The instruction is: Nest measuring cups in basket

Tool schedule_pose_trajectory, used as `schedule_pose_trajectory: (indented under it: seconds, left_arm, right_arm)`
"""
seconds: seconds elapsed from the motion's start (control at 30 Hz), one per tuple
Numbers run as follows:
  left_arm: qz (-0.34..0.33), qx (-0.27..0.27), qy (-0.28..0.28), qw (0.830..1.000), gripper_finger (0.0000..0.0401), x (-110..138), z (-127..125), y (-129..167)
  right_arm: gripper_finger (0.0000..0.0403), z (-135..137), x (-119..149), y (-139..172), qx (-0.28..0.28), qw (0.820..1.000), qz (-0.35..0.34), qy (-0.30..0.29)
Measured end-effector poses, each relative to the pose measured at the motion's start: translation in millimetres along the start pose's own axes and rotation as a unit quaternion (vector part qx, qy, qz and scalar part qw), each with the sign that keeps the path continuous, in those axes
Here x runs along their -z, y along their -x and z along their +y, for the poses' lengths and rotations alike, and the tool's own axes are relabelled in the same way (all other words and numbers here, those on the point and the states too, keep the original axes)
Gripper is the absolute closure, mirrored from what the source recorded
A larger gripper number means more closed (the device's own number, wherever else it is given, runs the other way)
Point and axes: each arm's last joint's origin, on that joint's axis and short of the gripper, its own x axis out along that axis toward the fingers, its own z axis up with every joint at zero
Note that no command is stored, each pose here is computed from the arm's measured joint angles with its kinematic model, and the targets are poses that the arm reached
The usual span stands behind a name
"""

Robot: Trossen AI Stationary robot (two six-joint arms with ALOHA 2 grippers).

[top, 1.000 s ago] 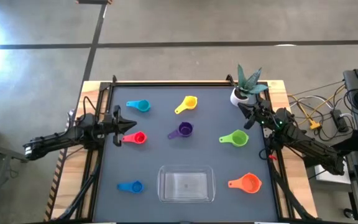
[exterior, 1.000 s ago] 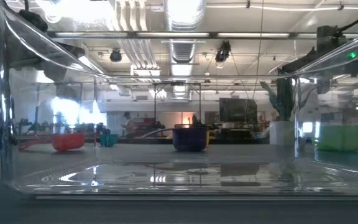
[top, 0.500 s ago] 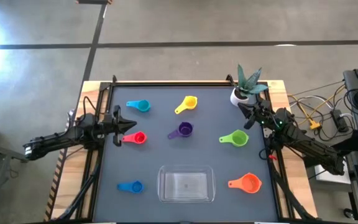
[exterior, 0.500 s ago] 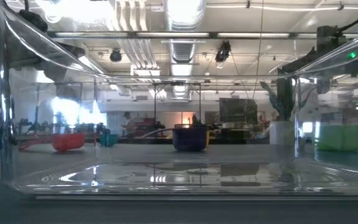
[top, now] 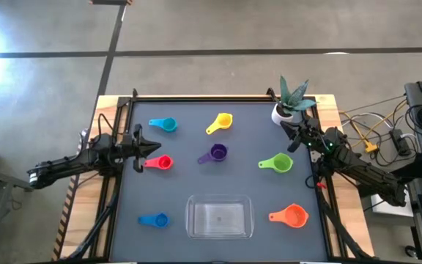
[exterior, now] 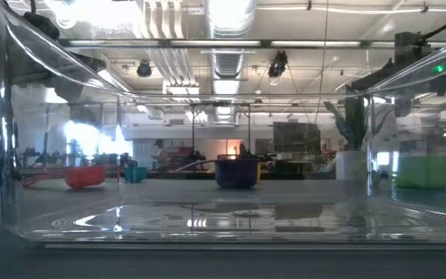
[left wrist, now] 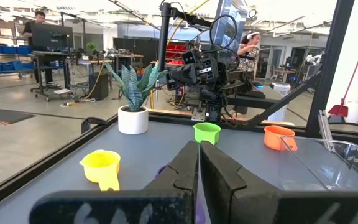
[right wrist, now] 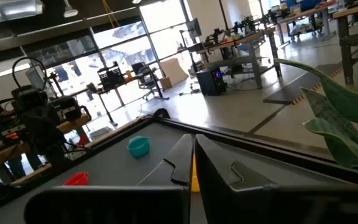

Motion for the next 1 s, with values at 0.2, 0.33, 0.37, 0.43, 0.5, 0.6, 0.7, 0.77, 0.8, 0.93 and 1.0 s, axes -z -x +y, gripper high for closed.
schedule_pose_trajectory:
  seconds: [0.2, 0.33, 0.37, 0.43, 0.5, 0.6, 0.7, 0.77, 0.8, 0.93, 1.0]
  left_arm:
    - [0.000, 0.000, 0.000, 1.000, 0.0401, 0.1, 0.0, 0.0]
    - [0.000, 0.000, 0.000, 1.000, 0.0401, 0.1, 0.0, 0.0]
    - [0.000, 0.000, 0.000, 1.000, 0.0401, 0.0, 0.0, 0.0]
    - [0.000, 0.000, 0.000, 1.000, 0.0401, 0.0, 0.0, 0.0]
    - [0.000, 0.000, 0.000, 1.000, 0.0401, 0.1, 0.0, 0.0]
    - [0.000, 0.000, 0.000, 1.000, 0.0401, 0.0, 0.0, 0.0]
    - [0.000, 0.000, 0.000, 1.000, 0.0401, 0.0, 0.0, 0.0]
    - [0.000, 0.000, 0.000, 1.000, 0.0401, 0.1, 0.0, 0.0]
    - [0.000, 0.000, 0.000, 1.000, 0.0401, -0.1, 0.0, 0.0]
    - [0.000, 0.000, 0.000, 1.000, 0.0401, -0.1, 0.0, 0.0]
    - [0.000, 0.000, 0.000, 1.000, 0.0401, 0.1, 0.0, 0.0]
  right_arm:
    - [0.0394, 0.0, 0.0, 0.0, 0.000, 1.000, 0.000, 0.000]
    - [0.0394, 0.0, 0.0, 0.0, 0.000, 1.000, 0.000, 0.000]
    - [0.0394, 0.0, -0.1, 0.0, 0.000, 1.000, 0.000, 0.000]
    - [0.0394, 0.0, -0.1, 0.0, 0.000, 1.000, -0.001, 0.000]
    - [0.0394, 0.0, -0.2, 0.0, 0.000, 1.000, -0.001, -0.002]
    - [0.0394, 1.0, -2.7, 0.0, -0.006, 0.999, -0.013, -0.036]
    - [0.0394, 6.7, -15.4, 1.4, -0.046, 0.997, -0.061, -0.029]
    - [0.0394, 16.3, -36.0, 5.1, -0.093, 0.993, -0.077, -0.008]
    - [0.0394, 22.2, -50.4, 7.8, -0.108, 0.991, -0.081, 0.002]
    - [0.0394, 41.8, -106.2, 16.0, -0.088, 0.995, -0.028, 0.036]
    - [0.0394, 49.0, -128.2, 14.8, -0.061, 0.996, 0.033, 0.048]
